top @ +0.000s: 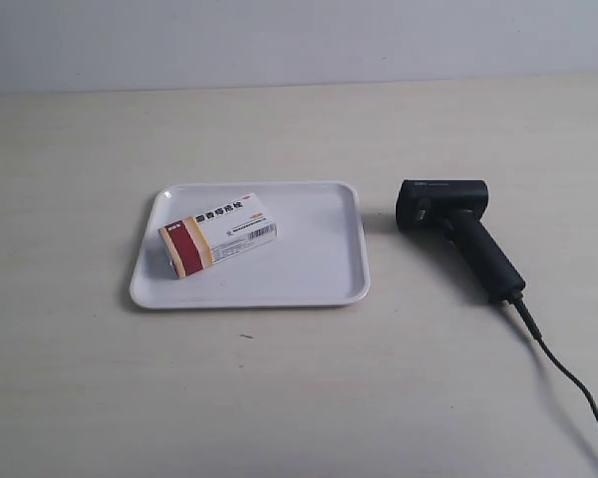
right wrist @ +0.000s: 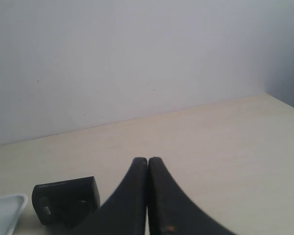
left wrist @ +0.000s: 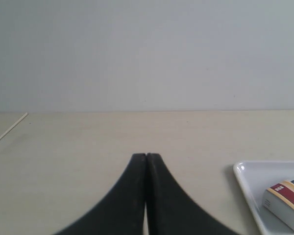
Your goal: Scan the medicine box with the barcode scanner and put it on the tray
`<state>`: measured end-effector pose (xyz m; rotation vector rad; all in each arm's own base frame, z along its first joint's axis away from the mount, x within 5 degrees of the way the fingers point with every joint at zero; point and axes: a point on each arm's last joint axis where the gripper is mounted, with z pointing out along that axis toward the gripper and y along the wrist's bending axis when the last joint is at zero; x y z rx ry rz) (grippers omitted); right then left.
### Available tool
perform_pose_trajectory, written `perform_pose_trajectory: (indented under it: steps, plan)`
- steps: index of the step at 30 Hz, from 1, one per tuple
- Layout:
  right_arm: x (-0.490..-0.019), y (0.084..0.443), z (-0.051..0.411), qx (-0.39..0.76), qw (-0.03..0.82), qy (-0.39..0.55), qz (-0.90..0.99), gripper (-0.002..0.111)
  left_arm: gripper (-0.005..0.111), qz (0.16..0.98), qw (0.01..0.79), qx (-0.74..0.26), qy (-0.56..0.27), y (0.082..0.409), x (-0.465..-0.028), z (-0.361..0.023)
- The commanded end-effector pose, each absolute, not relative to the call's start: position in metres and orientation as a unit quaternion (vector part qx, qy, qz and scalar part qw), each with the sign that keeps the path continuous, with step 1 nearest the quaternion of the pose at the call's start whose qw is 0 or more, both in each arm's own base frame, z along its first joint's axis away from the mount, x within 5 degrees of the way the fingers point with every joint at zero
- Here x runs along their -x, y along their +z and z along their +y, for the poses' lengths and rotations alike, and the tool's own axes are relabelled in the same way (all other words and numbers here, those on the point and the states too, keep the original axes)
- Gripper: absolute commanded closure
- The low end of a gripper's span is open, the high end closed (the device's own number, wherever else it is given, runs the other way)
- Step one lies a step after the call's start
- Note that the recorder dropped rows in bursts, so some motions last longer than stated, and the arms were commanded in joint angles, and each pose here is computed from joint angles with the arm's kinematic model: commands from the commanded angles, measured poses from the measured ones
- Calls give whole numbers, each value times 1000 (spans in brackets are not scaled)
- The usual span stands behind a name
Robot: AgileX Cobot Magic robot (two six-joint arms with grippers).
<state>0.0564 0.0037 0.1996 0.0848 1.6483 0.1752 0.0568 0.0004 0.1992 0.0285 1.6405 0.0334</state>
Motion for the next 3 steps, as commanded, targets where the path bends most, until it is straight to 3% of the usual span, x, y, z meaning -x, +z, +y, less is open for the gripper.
perform_pose_trajectory:
  steps: [1,3]
  plan:
    - [-56,198,3,-37,676,74,732,108,105,728,686,-13,14,200,-56,0]
    - [-56,198,3,-37,676,74,732,108,105,728,686,-13,14,200,-56,0]
